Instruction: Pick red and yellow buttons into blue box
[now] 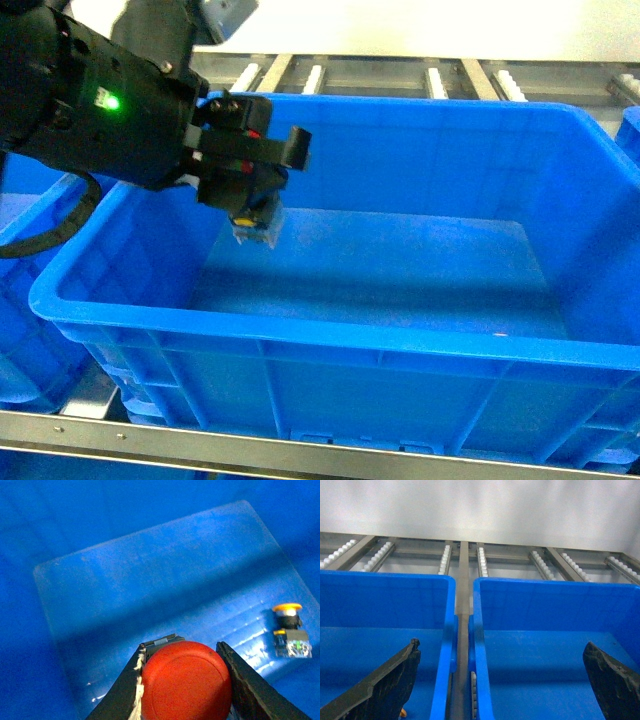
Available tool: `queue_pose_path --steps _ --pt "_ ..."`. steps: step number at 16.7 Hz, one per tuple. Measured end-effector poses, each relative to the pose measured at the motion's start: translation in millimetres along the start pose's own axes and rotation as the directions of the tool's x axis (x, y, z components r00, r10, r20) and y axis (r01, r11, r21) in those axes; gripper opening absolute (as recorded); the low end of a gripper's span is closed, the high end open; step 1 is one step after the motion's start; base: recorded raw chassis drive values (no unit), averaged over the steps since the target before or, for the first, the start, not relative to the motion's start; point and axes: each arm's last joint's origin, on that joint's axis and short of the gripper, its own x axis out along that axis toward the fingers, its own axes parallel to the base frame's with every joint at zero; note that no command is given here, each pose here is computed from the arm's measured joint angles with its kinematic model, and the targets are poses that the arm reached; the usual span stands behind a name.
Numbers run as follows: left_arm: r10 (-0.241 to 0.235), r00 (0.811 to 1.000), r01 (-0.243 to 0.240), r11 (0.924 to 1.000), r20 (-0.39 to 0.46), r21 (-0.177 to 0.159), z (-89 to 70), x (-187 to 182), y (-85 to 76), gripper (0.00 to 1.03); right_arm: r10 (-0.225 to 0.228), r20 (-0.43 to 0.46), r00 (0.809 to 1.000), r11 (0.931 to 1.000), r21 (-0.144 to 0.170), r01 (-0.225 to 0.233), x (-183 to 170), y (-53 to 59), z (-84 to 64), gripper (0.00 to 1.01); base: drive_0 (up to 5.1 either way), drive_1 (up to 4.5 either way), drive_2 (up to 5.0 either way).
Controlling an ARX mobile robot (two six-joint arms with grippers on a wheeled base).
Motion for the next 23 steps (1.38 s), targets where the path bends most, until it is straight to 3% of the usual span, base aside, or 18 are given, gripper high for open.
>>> queue_pose_path --steps 4,6,8,9,10,11,12,13,14,15,16,18,19,20,21,22,23 --pt "0.003 0.999 -0.002 0.9994 -0.032 0.036 -6.3 15.1 -0.5 0.33 0.000 0.000 1.000 1.0000 0.000 0.000 0.0 0.0 0.0 0.98 0.0 0.00 0.0" --pt "0.043 0.999 -0.044 0.9980 0.030 0.045 -2.2 16.2 0.6 0.58 0.000 0.000 1.000 1.0000 0.000 0.000 0.0 0.0 0.1 0.98 0.0 0.00 0.0" --pt "0.091 0.989 -0.091 0.9958 0.121 -0.001 -7.1 13.6 2.1 0.90 0.000 0.000 1.000 1.0000 0.000 0.000 0.0 0.0 0.0 0.98 0.0 0.00 0.0" --pt "0.176 0.962 -0.171 0.9844 0.211 -0.042 -7.4 2.3 5.9 0.99 0.000 0.000 1.000 1.0000 0.000 0.000 0.0 0.0 0.0 0.98 0.0 0.00 0.0" --pt "0.250 0.924 -0.236 0.9683 0.288 -0.082 -4.9 -12.0 10.4 0.97 0.000 0.000 1.000 1.0000 0.000 0.000 0.0 0.0 0.0 0.98 0.0 0.00 0.0" --pt "0.321 0.873 -0.297 0.9469 0.368 -0.122 -1.0 -29.6 13.9 0.98 0.000 0.000 1.000 1.0000 0.000 0.000 0.0 0.0 0.0 0.98 0.0 0.00 0.0" --pt "0.390 0.815 -0.355 0.9207 0.429 -0.162 -0.3 -47.2 15.4 0.98 0.000 0.000 1.000 1.0000 0.000 0.000 0.0 0.0 0.0 0.98 0.0 0.00 0.0" --pt "0.432 0.779 -0.388 0.9015 0.455 -0.191 -3.7 -60.8 17.0 0.98 0.000 0.000 1.000 1.0000 0.000 0.000 0.0 0.0 0.0 0.98 0.0 0.00 0.0" --pt "0.488 0.744 -0.434 0.8723 0.457 -0.224 -13.7 -74.3 17.2 0.98 0.000 0.000 1.000 1.0000 0.000 0.000 0.0 0.0 0.1 0.98 0.0 0.00 0.0" --pt "0.544 0.721 -0.484 0.8386 0.428 -0.251 -35.6 -91.1 13.6 0.98 0.000 0.000 1.000 1.0000 0.000 0.000 0.0 0.0 0.0 0.98 0.0 0.00 0.0" --pt "0.574 0.687 -0.510 0.8178 0.446 -0.267 -51.8 -111.6 3.8 0.98 0.000 0.000 1.000 1.0000 0.000 0.000 0.0 0.0 0.0 0.98 0.0 0.00 0.0" --pt "0.579 0.643 -0.510 0.8120 0.501 -0.284 -51.3 -129.1 -0.9 0.98 0.000 0.000 1.000 1.0000 0.000 0.000 0.0 0.0 0.0 0.98 0.0 0.00 0.0" --pt "0.580 0.657 -0.517 0.8116 0.482 -0.272 -53.2 -125.3 -0.4 0.98 0.000 0.000 1.000 1.0000 0.000 0.000 -0.1 0.0 0.0 0.98 0.0 0.00 0.0" --pt "0.580 0.660 -0.519 0.8116 0.478 -0.269 -53.6 -124.4 -0.3 0.98 0.000 0.000 1.000 1.0000 0.000 0.000 0.0 0.0 0.0 0.98 0.0 0.00 0.0" --pt "0.553 0.678 -0.494 0.8308 0.484 -0.256 -54.2 -126.2 1.2 0.93 0.050 -0.029 0.998 0.9987 0.003 -0.050 -0.3 -2.0 -1.5 0.93 0.0 0.00 0.0" --pt "0.497 0.703 -0.445 0.8653 0.508 -0.231 -64.3 -131.9 4.1 0.81 0.090 -0.038 0.995 0.9959 0.014 -0.090 -2.0 -9.0 -6.8 0.78 0.0 0.00 0.0" --pt "0.479 0.717 -0.426 0.8760 0.506 -0.227 -79.1 -135.9 6.5 0.68 0.118 -0.034 0.992 0.9928 0.023 -0.117 -4.3 -9.2 -11.2 0.67 0.0 0.00 0.0"
